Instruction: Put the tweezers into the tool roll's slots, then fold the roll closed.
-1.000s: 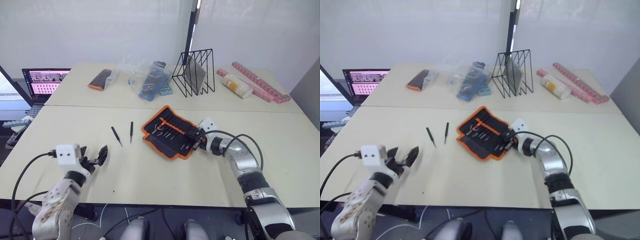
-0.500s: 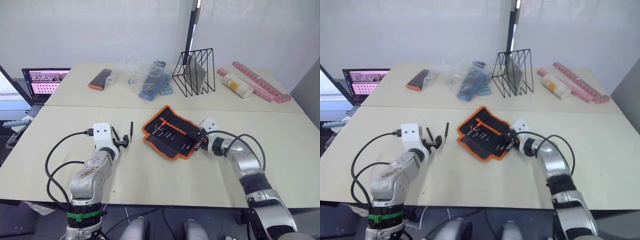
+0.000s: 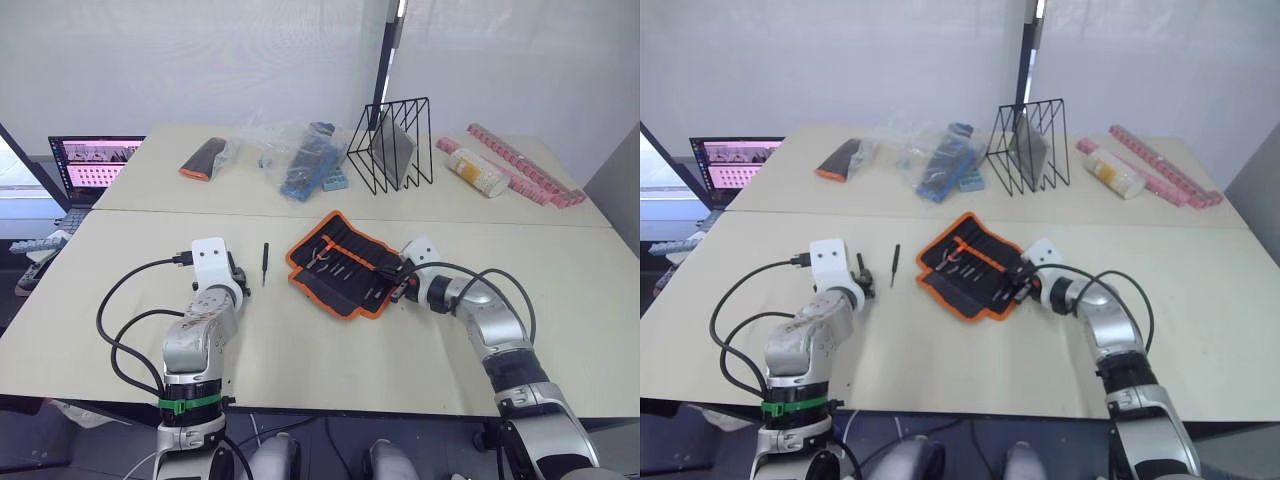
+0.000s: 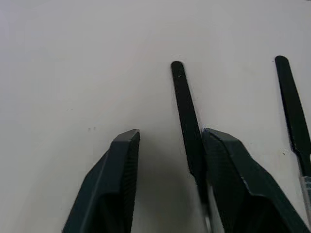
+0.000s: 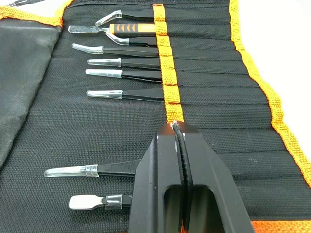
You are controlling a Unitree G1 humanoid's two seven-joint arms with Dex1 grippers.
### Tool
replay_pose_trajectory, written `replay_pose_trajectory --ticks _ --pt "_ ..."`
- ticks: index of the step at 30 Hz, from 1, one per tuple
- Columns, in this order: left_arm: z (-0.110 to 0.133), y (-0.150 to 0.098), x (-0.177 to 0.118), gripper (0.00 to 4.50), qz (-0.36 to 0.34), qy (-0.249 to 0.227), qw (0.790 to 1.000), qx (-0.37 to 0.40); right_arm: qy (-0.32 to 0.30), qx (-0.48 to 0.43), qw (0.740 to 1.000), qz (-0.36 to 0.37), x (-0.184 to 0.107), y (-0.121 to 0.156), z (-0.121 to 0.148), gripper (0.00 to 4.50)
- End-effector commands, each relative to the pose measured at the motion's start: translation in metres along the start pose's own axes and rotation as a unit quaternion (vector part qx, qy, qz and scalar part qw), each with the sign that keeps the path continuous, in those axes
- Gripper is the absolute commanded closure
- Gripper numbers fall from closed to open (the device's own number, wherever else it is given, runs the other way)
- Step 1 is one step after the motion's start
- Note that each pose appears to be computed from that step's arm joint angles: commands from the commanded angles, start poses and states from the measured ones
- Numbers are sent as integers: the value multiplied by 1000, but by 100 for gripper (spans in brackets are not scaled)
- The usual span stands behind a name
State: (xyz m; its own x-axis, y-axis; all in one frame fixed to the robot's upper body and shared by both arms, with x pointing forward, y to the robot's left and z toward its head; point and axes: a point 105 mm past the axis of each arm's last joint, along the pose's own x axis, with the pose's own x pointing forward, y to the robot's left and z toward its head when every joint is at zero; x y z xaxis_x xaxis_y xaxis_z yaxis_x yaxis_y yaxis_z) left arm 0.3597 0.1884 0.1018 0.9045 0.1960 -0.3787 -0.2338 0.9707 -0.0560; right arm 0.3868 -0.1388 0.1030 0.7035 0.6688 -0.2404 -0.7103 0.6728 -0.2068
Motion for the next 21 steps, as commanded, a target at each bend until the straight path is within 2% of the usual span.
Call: replay_pose_trajectory --ticks 1,3,6,12,15,21 --pt "-15 10 -1 389 12 36 999 -2 -5 -14 1000 -13 -6 -8 7 450" --pt "-10 20 -2 449 23 23 999 4 -5 -14 1000 -14 -6 -8 7 450" --pt "2 28 -3 449 21 -8 1000 16 -6 -14 1000 -13 -5 -8 8 450" --pt "26 24 -14 449 -36 -73 995 54 -20 -15 1000 -14 -6 -8 14 450" --pt "34 21 -18 449 -61 -91 991 79 -36 -11 999 -17 -10 -11 21 450" --pt "39 -11 -32 449 -179 -87 974 105 -54 -4 998 -27 -18 -18 29 450"
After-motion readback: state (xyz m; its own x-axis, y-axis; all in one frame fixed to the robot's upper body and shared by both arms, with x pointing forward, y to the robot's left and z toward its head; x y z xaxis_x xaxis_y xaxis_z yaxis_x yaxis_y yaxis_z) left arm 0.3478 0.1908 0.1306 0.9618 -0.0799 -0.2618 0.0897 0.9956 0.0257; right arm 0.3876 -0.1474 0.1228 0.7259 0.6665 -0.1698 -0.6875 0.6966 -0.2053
